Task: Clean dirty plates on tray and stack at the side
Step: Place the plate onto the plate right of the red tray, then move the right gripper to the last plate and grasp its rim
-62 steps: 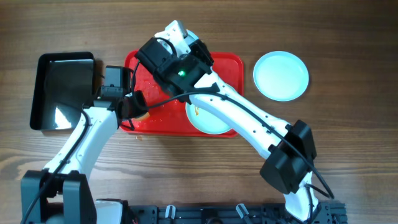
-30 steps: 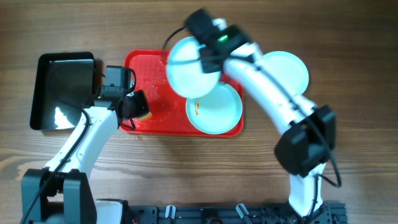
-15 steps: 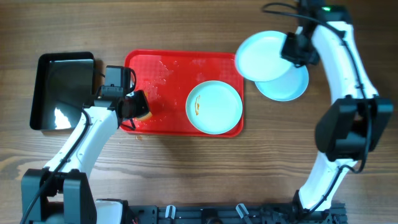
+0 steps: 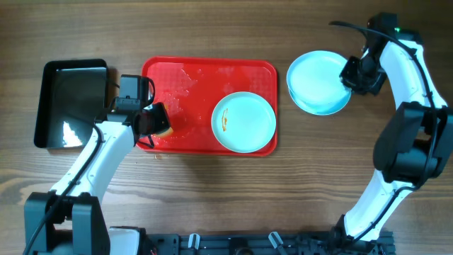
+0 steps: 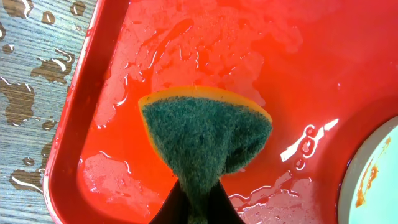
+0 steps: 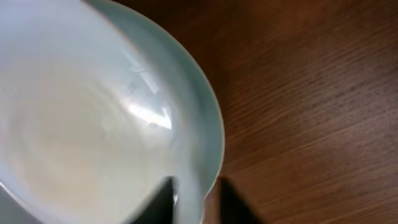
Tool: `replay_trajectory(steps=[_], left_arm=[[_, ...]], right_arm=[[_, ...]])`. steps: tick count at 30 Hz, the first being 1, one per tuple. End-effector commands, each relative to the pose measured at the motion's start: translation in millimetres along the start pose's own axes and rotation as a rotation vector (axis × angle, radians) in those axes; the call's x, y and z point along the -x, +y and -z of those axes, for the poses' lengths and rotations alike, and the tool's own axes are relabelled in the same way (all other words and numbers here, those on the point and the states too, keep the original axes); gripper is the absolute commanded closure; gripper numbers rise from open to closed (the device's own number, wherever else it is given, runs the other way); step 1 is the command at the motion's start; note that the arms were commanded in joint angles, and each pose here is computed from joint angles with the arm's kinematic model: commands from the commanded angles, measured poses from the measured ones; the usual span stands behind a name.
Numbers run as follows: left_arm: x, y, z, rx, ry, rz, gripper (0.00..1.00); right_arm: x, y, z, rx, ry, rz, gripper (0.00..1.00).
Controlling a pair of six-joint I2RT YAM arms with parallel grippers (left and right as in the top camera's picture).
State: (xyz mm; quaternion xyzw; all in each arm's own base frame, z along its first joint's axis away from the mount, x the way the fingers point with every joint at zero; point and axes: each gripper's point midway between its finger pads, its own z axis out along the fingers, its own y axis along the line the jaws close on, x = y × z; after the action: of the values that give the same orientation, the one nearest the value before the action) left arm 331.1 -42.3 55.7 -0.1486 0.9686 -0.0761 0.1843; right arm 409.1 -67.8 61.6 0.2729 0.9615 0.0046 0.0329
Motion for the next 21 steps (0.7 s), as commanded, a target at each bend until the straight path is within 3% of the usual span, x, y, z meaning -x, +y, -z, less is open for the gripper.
replay_trajectory(steps=[1,6,9,11,17,19,21], left_arm=[[-3.9,-1.3,-2.6,-0.01,0.017,0.009,0.96],[-3.8,-1.3,-2.6,-0.01,0.016,0.009,0.96],[-3.7,-1.3,-2.6,-0.011,0.016,0.009,0.96],[-3.0,-1.7,-2.6,-0.012,0.013,0.009,0.96],[-1.2,-2.5,-2.6,-0.015,0.006,0.009,0.96],[-1.2,-2.4,-2.6,-0.015,0.006,0.009,0.96],[-1.4,-2.4,-2.7,-0.015,0.007,0.009,0.96]], right_arm=[[-3.2,8.4,8.4,0.057,0.001,0.001,0.0],[-26.1,55.2,17.9,0.319,0.104,0.113,0.0],[-57.3,103.2,41.7,0.607,0.189,0.305,0.0],[-77.5,122.9,49.3,0.671,0.226,0.39,0.0],[-126.7,155.4,31.4,0.466,0.233,0.624,0.06],[-135.9,159.9,21.7,0.33,0.192,0.698,0.13],[-135.7,156.5,13.4,0.151,0.127,0.679,0.14]])
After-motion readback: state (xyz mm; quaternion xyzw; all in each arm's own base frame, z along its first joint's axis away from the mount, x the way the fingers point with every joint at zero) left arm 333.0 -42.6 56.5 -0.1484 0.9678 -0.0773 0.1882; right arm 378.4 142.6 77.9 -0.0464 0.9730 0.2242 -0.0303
